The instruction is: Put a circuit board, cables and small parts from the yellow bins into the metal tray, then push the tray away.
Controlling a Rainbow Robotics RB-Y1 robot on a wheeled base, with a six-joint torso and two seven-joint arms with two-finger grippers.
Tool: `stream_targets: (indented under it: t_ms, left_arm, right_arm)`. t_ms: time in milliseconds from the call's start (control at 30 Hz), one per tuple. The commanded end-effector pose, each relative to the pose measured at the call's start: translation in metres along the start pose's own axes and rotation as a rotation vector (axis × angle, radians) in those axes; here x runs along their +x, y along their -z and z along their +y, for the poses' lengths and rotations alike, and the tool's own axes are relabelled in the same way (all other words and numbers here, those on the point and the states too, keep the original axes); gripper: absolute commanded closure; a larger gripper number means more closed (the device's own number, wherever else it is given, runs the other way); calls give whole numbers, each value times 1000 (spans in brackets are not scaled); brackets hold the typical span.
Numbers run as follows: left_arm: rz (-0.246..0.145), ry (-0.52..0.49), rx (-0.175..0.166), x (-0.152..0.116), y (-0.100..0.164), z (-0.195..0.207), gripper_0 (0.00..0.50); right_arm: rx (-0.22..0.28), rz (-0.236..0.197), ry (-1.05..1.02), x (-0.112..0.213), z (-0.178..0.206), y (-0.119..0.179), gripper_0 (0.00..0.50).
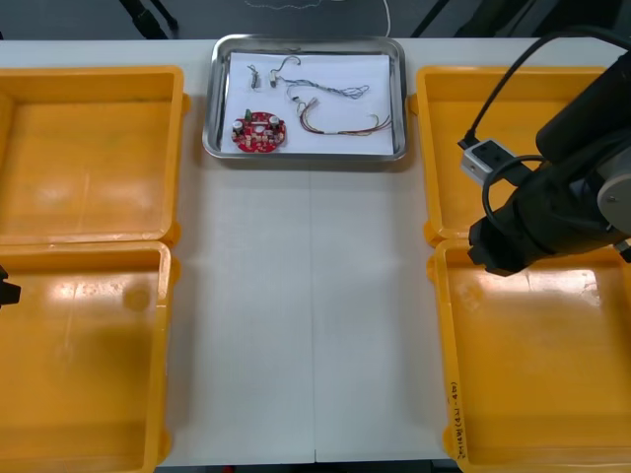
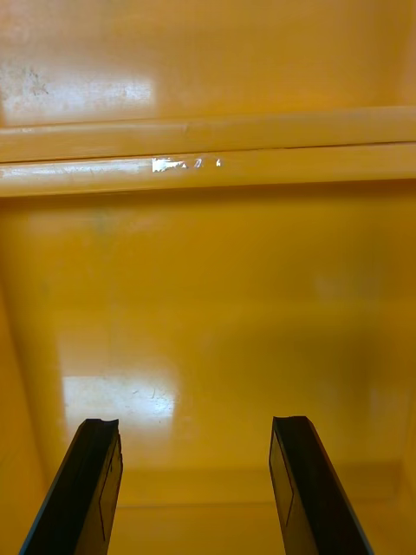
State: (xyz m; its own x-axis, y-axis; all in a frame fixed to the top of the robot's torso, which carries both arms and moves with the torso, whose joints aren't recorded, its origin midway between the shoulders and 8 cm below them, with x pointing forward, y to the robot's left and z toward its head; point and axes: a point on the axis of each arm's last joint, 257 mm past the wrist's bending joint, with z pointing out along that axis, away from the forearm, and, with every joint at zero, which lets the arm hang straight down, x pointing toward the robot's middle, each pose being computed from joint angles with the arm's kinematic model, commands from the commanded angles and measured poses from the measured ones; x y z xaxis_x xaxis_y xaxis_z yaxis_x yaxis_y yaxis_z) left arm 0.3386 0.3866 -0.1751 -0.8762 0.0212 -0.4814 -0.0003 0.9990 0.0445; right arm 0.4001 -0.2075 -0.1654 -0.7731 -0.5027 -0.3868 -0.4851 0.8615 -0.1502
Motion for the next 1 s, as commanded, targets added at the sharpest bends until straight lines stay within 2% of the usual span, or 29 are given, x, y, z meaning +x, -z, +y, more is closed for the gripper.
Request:
stream_targets:
  t_ms: [33,200,367,700,1000]
  left_arm:
    - [-41,-27,9,-11,5,-10,0]
    - [-41,-27,9,-11,5,-10,0]
    - [-41,-27,9,-11,5,-10,0]
    - [-41,-27,9,-11,5,-10,0]
    - [-41,-27,9,-11,5,-10,0]
  right_arm:
    - [43,-9,-82,17,-24,10,0]
    - [33,12,-167,39,-35,7,0]
    - [46,25,-238,56,-47,3,0]
    - [48,27,-372,76,-59,-4,0]
    - [19,24,-492,88,-58,-10,0]
